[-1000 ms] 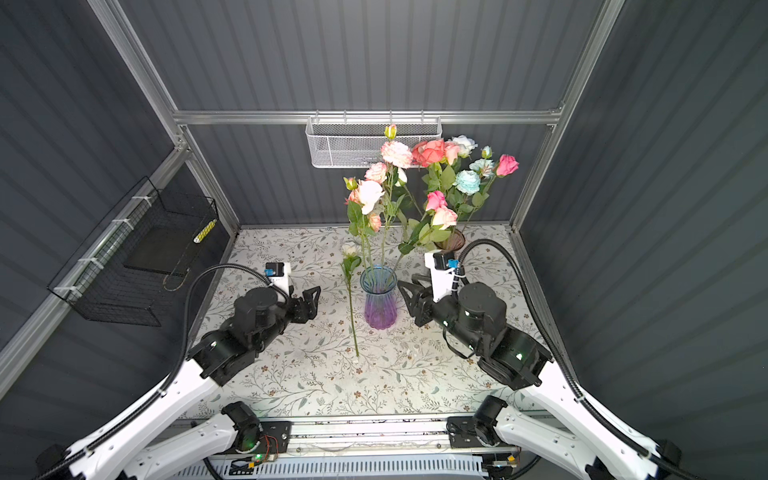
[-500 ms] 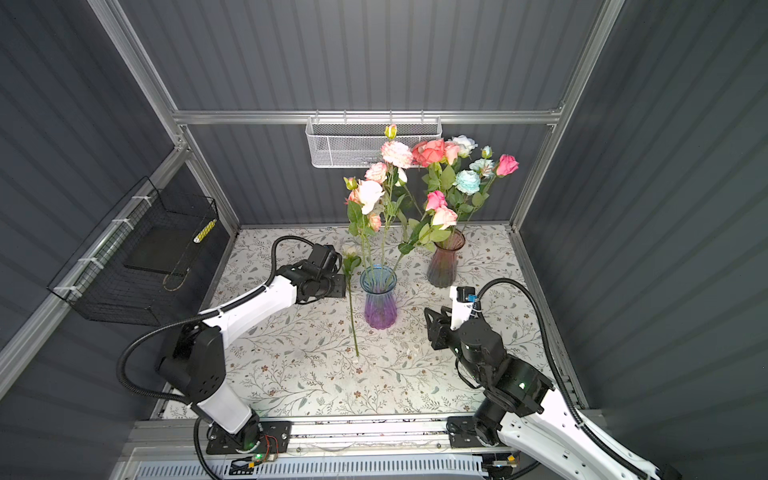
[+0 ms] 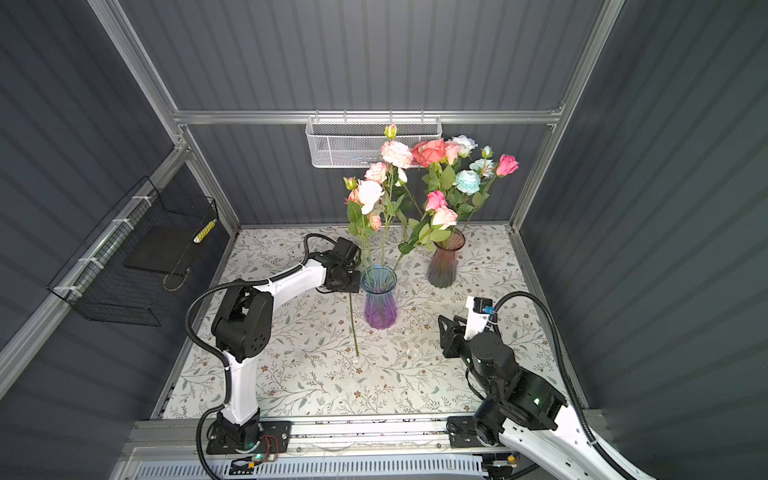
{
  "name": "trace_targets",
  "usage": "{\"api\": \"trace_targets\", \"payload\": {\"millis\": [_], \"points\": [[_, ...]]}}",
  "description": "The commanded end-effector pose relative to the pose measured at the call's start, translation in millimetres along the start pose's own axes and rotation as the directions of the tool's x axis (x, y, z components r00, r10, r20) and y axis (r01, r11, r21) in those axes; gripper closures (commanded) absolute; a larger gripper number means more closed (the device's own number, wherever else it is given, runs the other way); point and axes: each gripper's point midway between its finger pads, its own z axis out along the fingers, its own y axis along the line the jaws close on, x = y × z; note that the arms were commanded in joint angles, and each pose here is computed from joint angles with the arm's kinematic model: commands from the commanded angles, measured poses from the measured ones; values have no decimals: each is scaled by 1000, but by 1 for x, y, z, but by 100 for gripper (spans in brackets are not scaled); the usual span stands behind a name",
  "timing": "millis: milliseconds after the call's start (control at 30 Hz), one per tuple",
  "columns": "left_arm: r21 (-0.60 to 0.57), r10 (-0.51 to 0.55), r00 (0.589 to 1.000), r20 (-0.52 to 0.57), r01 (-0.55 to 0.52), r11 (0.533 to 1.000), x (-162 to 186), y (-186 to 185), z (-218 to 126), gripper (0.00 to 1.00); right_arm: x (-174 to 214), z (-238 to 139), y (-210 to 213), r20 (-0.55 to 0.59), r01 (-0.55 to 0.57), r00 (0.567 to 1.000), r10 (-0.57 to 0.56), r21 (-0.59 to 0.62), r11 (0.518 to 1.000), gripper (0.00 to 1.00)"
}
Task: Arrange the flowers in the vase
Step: 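Lower the left gripper onto the white rose stem and close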
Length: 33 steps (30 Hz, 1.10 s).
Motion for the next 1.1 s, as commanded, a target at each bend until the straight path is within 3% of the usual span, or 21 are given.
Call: {"api": "trace_targets", "payload": {"millis": [0, 100, 433, 633, 800, 1067], "points": [[-63, 20, 999, -40, -23, 998, 4, 9, 10, 51, 3, -1, -9, 9, -25, 1000, 25, 32, 999, 53], [-97, 17, 998, -66, -24, 995, 6, 13, 20, 53, 4, -2, -9, 3, -30, 1000, 30, 32, 999, 53], [-184, 25, 996, -88, -41, 982, 12, 28, 36, 74, 3, -1, -10, 8, -52, 999, 52, 36, 998, 53], [-195, 34, 995, -92, -51, 979, 16, 32, 34, 91, -4, -3, -7, 27, -56, 998, 55, 26, 998, 52], [-177, 35, 997, -62, -45, 983, 12, 30, 21, 99, -6, -3, -6, 30, -54, 998, 54, 28, 998, 52], [-155, 26, 1000, -4, -27, 988, 8, 31, -7, 100, -8, -4, -5, 30, -56, 998, 55, 22, 998, 51]]}}
